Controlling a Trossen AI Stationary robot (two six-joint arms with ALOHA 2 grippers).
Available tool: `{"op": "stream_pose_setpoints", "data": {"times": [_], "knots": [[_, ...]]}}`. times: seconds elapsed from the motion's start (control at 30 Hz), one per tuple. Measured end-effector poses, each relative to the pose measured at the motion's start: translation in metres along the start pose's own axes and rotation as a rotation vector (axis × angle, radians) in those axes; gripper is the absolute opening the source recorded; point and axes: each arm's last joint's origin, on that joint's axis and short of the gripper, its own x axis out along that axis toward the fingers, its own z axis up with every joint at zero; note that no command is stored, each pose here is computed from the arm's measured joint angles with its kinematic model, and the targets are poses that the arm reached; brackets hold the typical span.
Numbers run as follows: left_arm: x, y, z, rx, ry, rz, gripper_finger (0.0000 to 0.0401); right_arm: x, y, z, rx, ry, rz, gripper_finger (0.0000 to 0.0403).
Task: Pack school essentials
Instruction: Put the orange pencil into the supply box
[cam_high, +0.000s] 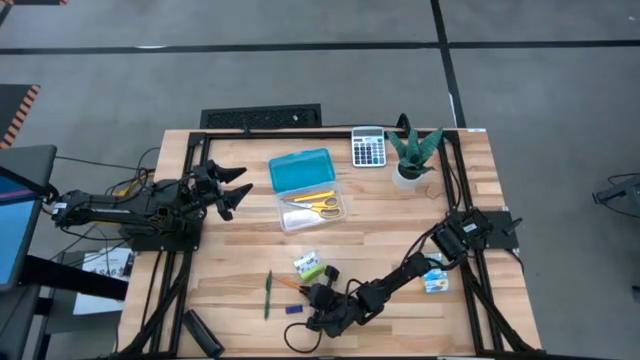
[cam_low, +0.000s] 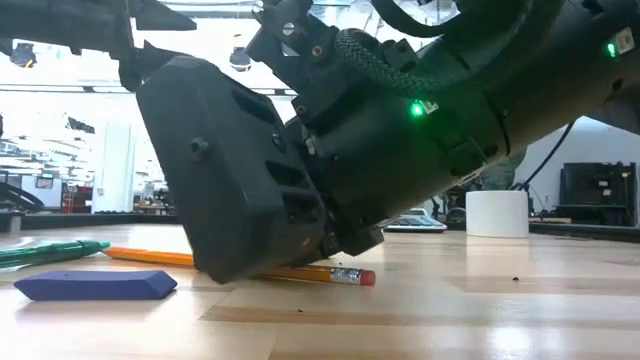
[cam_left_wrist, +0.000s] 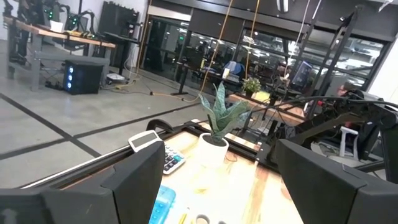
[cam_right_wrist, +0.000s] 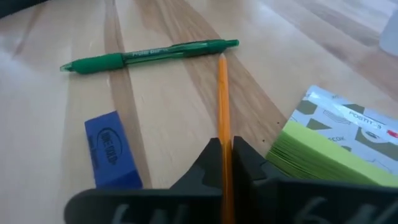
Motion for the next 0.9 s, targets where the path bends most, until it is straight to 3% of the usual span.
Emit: {"op": "stream_pose_setpoints", "data": {"times": [0.6, 0.9], "knots": [[0.000, 0.000, 0.000, 0.001, 0.000, 0.000, 0.0300, -0.018, -0.018, 0.069, -0.206, -0.082, -0.013, 0.0010], [0.000, 0.000, 0.000, 0.001, 0.000, 0.000, 0.0300, -0.027, -0.069, 0.121, -0.291, -0.083, -0.008, 0.0021]]}}
